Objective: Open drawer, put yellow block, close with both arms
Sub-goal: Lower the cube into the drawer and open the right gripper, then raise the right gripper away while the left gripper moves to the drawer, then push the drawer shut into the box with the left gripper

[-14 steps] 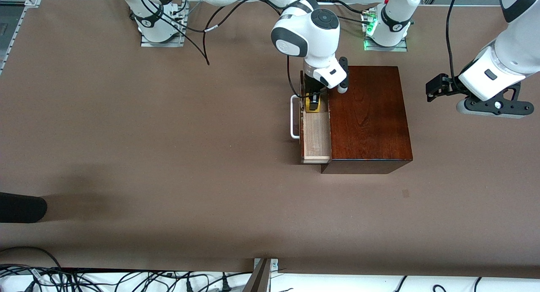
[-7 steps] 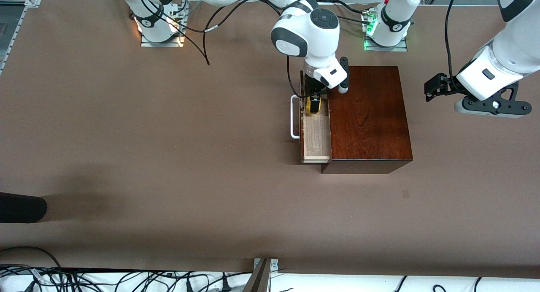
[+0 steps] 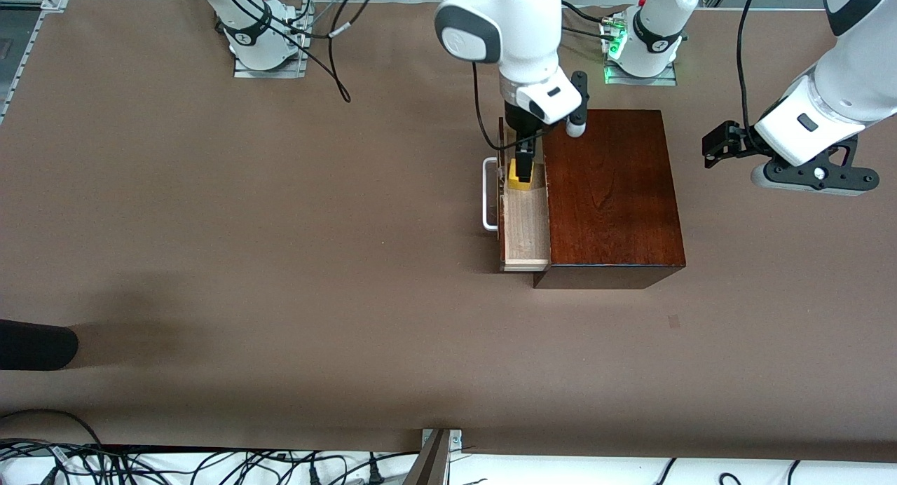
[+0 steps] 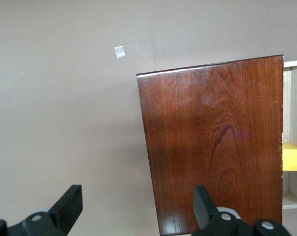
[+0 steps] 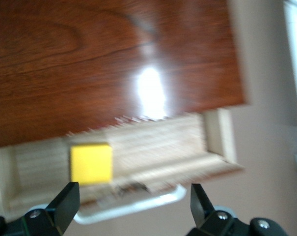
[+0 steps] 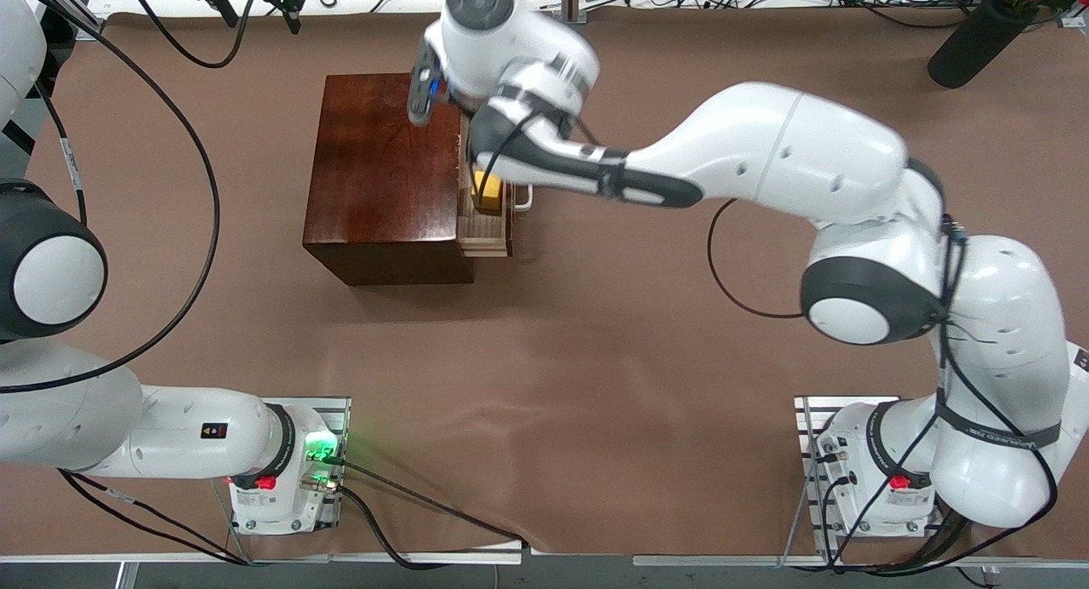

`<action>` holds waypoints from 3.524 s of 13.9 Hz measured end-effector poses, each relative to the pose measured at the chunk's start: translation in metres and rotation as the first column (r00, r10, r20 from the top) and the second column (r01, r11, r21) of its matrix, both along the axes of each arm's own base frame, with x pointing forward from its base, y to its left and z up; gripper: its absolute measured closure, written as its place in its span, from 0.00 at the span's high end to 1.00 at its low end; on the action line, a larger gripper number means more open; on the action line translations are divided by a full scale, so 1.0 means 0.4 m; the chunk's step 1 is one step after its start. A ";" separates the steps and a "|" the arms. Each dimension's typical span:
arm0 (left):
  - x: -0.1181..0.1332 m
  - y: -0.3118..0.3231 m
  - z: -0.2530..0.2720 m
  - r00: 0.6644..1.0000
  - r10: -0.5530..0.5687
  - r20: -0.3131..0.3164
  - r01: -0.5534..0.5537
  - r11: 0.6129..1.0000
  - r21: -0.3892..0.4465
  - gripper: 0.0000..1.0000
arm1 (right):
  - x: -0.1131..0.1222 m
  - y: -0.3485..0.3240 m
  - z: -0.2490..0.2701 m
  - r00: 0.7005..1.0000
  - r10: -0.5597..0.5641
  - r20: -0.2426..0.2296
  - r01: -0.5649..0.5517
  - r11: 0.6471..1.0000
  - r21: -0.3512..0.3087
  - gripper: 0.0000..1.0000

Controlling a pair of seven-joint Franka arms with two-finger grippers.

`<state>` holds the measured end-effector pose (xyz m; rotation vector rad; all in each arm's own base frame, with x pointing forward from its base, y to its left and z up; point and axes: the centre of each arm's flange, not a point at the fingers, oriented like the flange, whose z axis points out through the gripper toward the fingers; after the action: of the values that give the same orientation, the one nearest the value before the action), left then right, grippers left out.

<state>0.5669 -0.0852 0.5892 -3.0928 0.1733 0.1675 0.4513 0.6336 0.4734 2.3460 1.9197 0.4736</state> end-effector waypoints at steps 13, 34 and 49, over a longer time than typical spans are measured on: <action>-0.097 -0.543 -0.096 0.886 -0.460 -0.058 0.435 0.868 -0.241 1.00 | 0.466 -1.085 0.401 0.716 -0.639 -0.279 0.679 0.731 0.068 1.00; -0.156 -1.015 -0.809 0.079 -0.997 0.011 0.976 0.075 -0.205 1.00 | 0.338 -1.449 0.253 0.382 -0.895 -0.231 0.907 0.411 -0.093 1.00; -0.060 -0.786 -0.843 0.120 -0.974 -0.193 0.931 0.178 -0.318 1.00 | 0.353 -1.478 0.242 0.363 -0.904 -0.228 0.915 0.392 -0.096 1.00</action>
<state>0.5429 -0.3997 0.2522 -2.2257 2.1788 0.6475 0.5927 0.0425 0.5703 3.0846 0.2969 0.0883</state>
